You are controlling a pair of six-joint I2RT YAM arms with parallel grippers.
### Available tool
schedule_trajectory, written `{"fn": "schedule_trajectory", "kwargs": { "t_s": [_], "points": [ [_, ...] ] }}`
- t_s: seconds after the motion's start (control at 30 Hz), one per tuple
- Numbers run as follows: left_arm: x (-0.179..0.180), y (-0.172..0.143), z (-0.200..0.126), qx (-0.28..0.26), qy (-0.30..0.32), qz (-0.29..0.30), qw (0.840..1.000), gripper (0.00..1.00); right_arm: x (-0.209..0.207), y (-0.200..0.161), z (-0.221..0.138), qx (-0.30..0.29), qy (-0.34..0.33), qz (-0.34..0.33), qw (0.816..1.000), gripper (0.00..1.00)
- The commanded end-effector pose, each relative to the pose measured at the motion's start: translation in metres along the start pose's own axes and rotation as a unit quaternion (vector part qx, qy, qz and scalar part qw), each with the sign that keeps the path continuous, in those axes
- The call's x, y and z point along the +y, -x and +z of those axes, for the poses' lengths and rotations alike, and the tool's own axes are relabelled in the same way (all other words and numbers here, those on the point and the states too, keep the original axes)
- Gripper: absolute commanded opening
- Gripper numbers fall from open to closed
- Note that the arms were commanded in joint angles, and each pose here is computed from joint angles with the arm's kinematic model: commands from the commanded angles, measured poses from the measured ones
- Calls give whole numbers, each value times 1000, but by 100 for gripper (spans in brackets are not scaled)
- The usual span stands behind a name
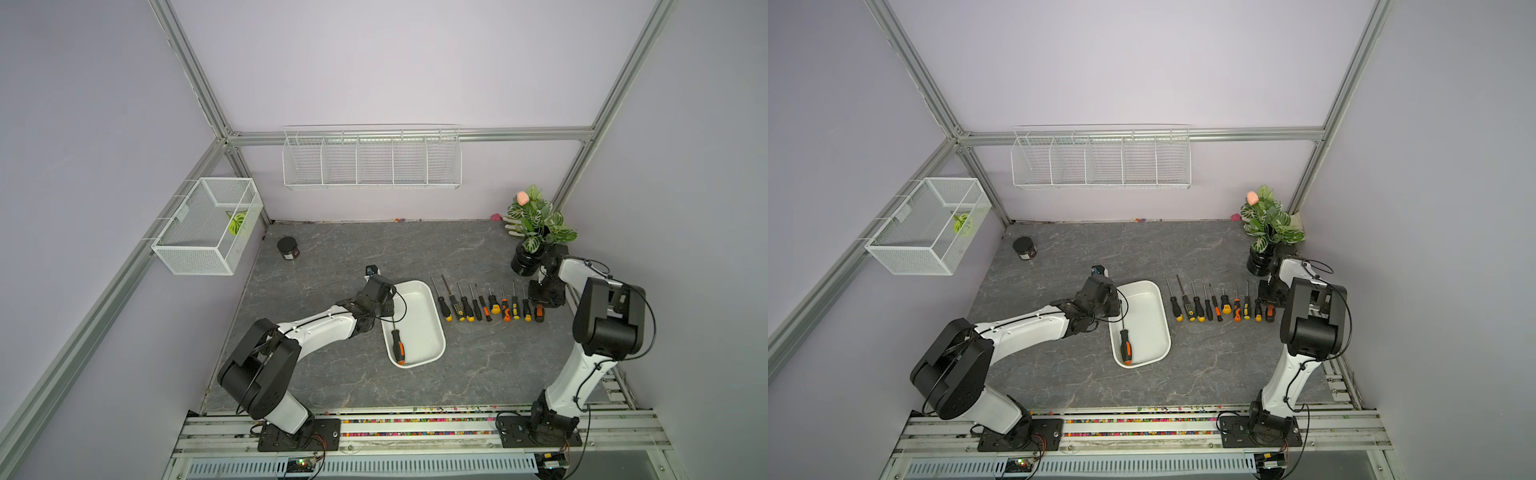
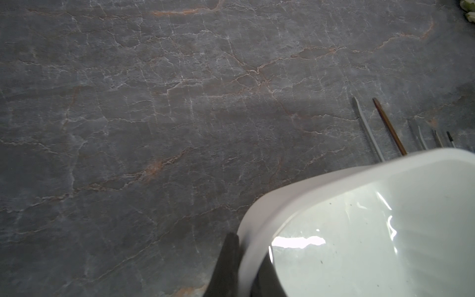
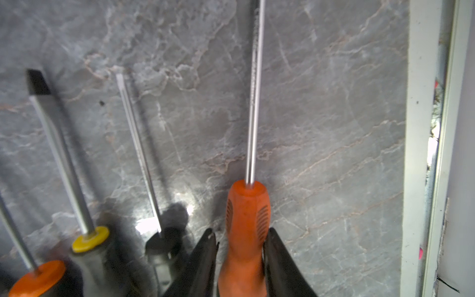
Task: Take out the screwdriver from the storage box
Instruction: Place the screwdriver at the center of the board.
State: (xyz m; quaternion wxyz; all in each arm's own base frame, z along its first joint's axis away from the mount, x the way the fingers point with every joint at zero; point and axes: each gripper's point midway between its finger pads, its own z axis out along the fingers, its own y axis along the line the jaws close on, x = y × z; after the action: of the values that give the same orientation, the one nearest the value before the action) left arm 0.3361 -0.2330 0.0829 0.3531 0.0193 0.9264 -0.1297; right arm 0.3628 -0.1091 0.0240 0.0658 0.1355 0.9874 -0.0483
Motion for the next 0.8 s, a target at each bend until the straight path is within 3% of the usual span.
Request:
{"fn": "schedule_trajectory", "kwargs": {
  "t_s": [0.0,0.77],
  "points": [
    [5,-3,4,3,8,13,1000,0,-1,1,-3,1,4,6,1000,36],
    [9,-1,3,4,19,9,1000,0,17,-3,-52,-74,21,17,997,43]
  ]
}}
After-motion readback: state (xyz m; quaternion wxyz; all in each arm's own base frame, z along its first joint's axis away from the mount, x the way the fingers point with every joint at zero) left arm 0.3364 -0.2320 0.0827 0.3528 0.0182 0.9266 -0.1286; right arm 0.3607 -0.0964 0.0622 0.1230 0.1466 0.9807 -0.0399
